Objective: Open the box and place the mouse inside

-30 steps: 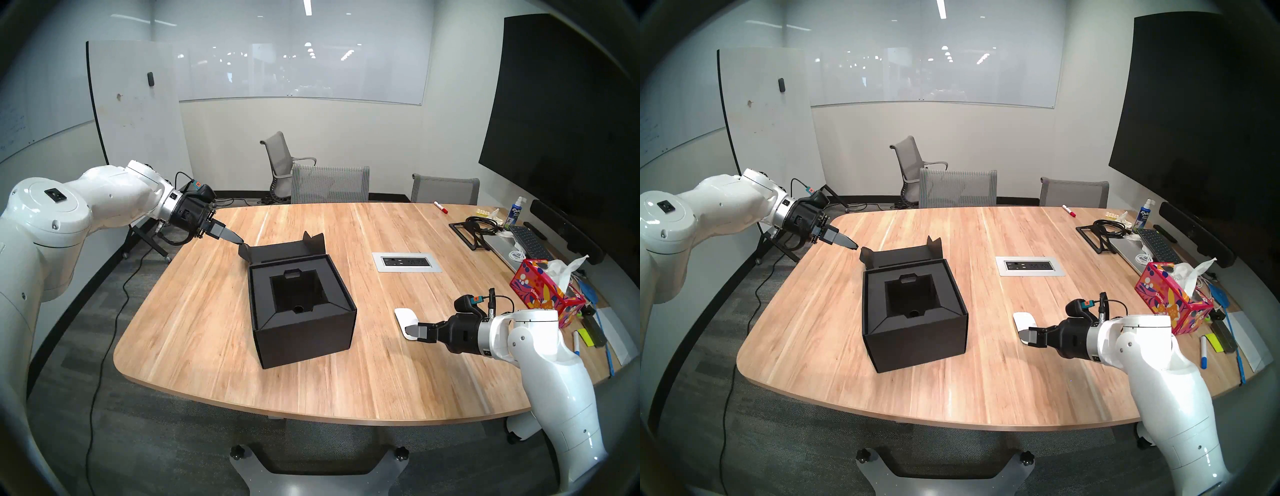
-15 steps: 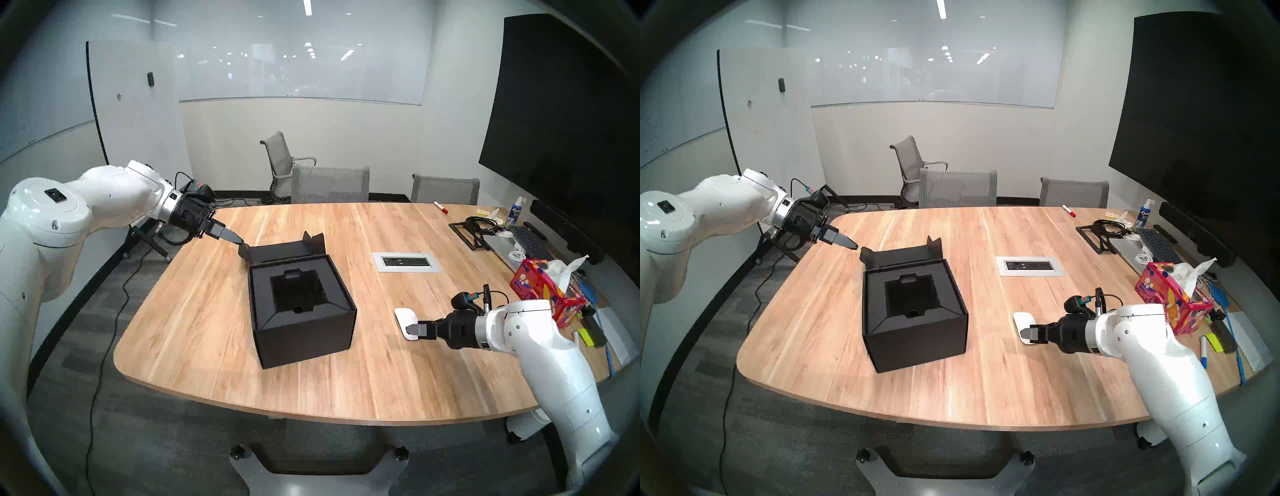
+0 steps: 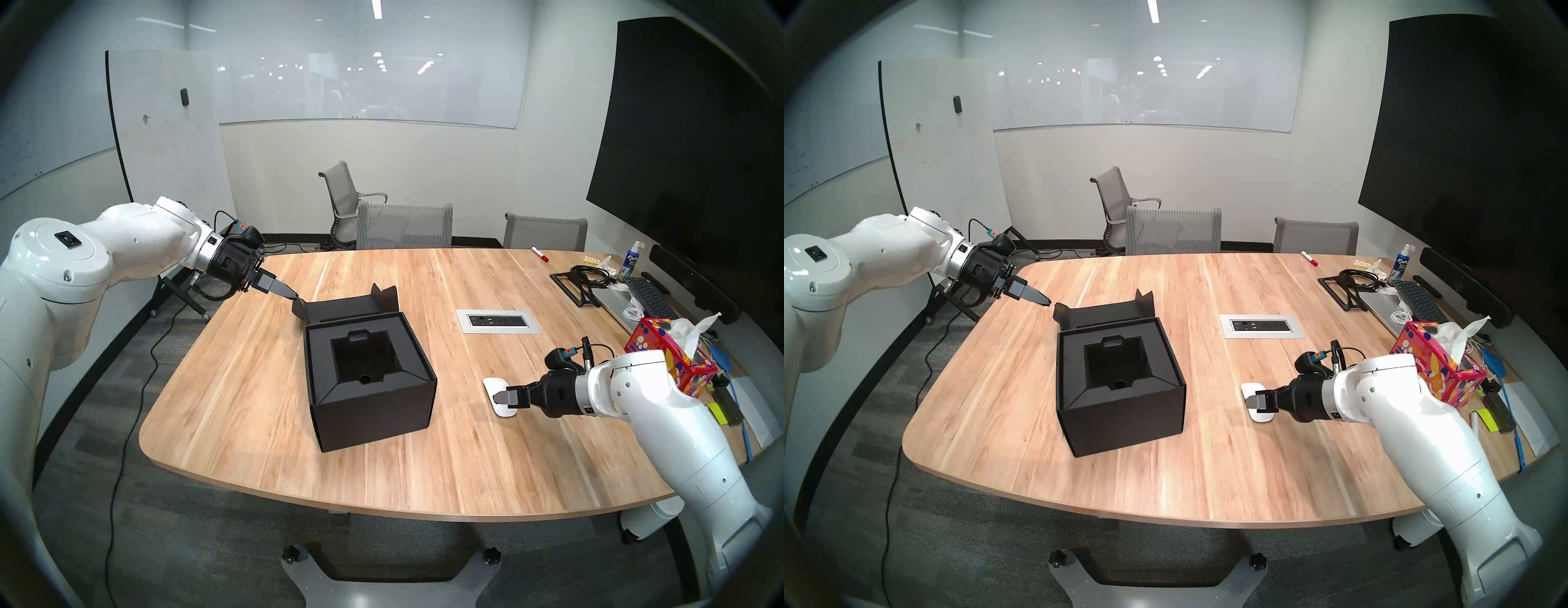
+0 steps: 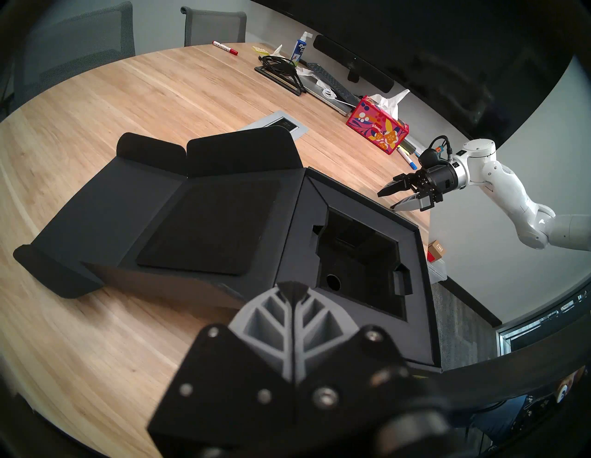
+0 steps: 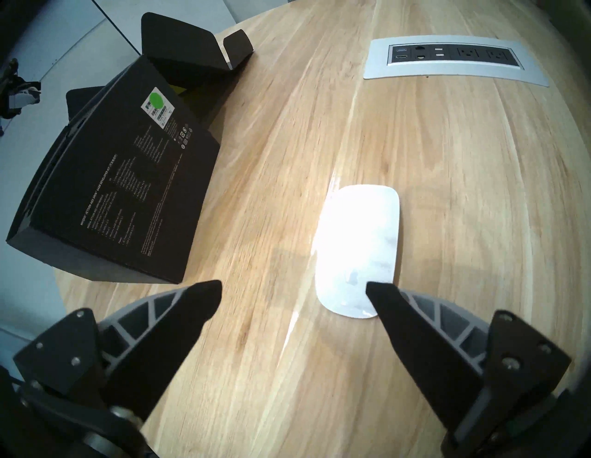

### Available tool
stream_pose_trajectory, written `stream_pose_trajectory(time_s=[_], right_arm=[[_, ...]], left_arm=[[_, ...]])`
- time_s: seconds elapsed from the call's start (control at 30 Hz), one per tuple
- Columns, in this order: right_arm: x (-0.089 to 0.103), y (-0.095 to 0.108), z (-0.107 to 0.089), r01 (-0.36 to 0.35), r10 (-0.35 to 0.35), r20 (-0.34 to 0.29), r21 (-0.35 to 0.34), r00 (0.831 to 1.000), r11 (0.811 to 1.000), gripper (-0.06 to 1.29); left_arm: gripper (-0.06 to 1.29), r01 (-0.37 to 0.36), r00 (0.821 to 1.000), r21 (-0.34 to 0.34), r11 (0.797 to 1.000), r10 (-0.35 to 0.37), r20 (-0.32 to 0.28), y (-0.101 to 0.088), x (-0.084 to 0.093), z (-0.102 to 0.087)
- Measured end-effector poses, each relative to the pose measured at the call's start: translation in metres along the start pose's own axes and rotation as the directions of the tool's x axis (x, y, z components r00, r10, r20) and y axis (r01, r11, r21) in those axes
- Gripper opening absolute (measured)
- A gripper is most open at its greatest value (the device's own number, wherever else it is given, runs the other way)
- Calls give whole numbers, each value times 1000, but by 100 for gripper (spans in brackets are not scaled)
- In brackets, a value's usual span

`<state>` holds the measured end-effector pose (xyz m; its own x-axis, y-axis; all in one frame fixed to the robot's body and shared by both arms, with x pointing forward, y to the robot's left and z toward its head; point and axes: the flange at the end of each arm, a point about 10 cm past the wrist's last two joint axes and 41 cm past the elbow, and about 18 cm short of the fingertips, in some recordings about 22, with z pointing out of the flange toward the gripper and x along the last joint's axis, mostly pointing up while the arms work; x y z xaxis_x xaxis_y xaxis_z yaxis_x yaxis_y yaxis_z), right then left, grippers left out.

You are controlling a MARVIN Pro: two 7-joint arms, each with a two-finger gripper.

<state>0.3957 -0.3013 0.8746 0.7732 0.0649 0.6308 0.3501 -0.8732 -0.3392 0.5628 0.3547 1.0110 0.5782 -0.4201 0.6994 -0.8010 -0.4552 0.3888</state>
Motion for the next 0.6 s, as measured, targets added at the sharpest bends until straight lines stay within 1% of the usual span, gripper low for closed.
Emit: stream_pose_trajectory(time_s=[0.3, 0.47, 0.6], right_arm=[[14, -4, -1, 33, -33, 17, -9, 999, 999, 123], [17, -4, 0, 36, -36, 37, -17, 999, 999, 123], [16, 0, 2, 26, -24, 61, -30, 998, 999, 123]], left_arm=[[-2, 0, 1000, 0, 1000, 0, 0, 0, 0, 0], [-2, 0, 1000, 1, 1000, 0, 0, 0, 0, 0], [-2, 0, 1000, 1, 1000, 0, -1, 0, 0, 0]])
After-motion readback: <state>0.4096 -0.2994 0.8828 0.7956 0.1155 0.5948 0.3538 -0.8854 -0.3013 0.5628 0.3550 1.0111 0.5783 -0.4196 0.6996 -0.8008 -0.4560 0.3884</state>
